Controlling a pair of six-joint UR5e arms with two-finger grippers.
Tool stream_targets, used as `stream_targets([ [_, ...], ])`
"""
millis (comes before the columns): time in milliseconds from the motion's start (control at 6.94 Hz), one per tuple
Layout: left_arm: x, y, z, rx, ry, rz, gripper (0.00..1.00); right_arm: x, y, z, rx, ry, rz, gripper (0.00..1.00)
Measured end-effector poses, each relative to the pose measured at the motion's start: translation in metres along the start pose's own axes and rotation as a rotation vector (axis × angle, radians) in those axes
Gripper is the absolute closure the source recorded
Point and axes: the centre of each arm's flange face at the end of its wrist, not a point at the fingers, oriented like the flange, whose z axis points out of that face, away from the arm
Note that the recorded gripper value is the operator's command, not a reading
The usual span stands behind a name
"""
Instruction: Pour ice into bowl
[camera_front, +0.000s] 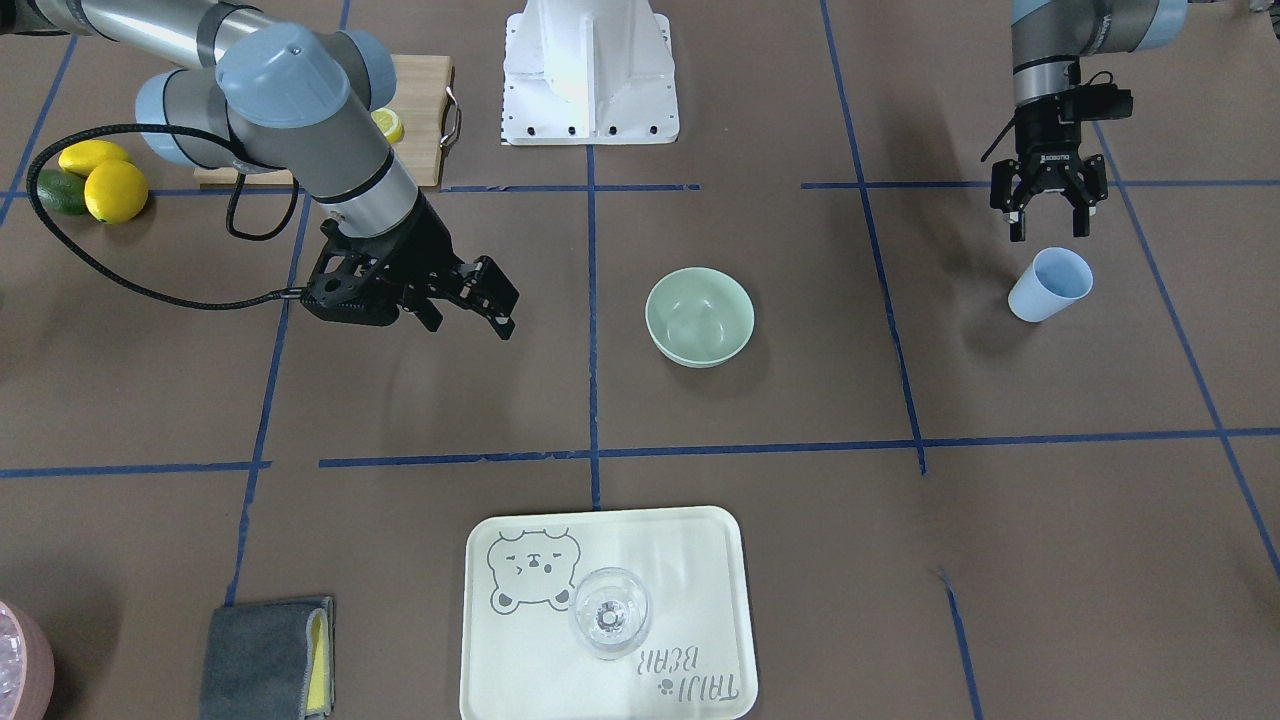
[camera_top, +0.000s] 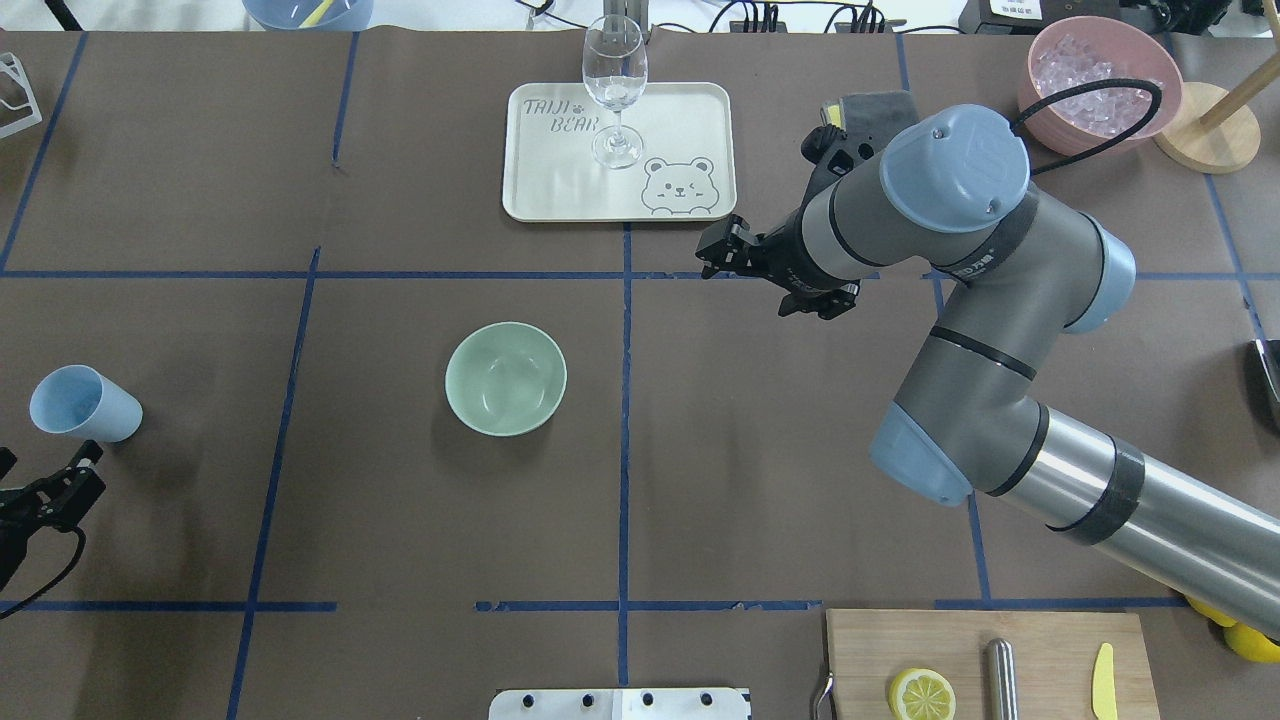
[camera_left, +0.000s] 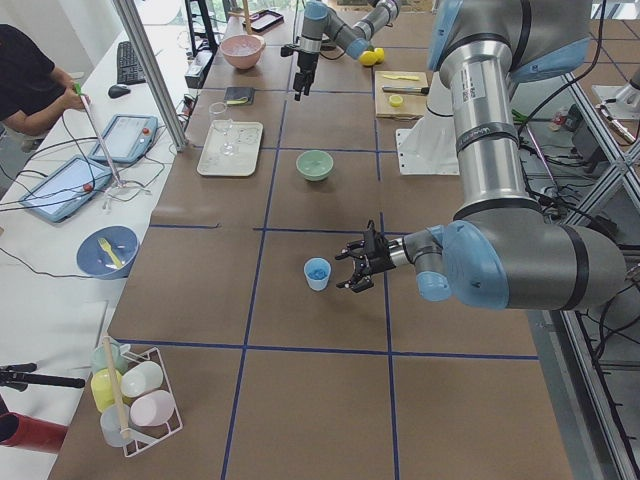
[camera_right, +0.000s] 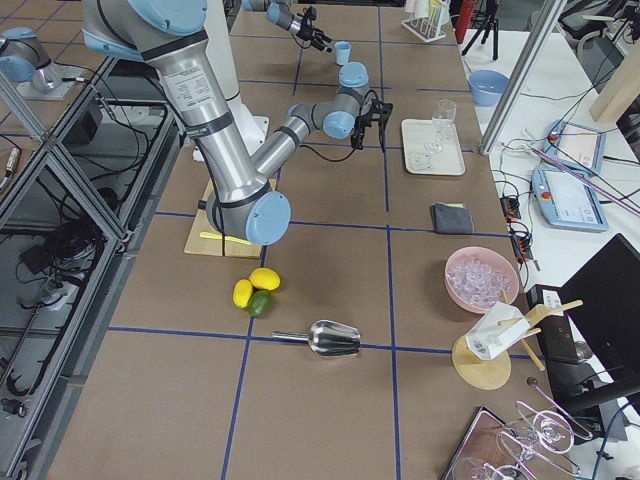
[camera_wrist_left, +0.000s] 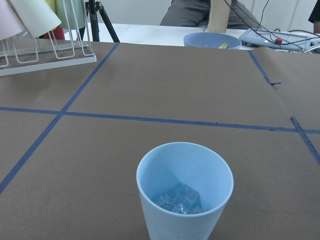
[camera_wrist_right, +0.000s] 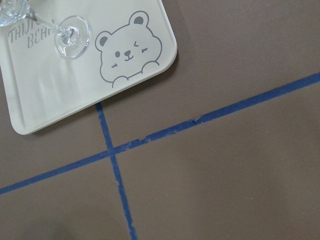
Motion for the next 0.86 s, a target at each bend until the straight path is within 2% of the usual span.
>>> stream_targets([
  [288, -0.008, 0.026, 0.019, 0.115, 0.001, 0.042, 0.02, -0.001, -0.002, -0.005, 0.005, -0.007, -0.001, 0.0],
  [432, -0.001, 0.037, 0.025, 0.141, 0.007, 0.043, 0.02, -0.003, 0.0, -0.01, 0.005, -0.017, -0.004, 0.0],
  [864, 0.005, 0.051, 0.032, 0.156, 0.008, 0.049, 0.02, -0.004, 0.002, -0.02, 0.005, -0.03, -0.009, 0.0],
])
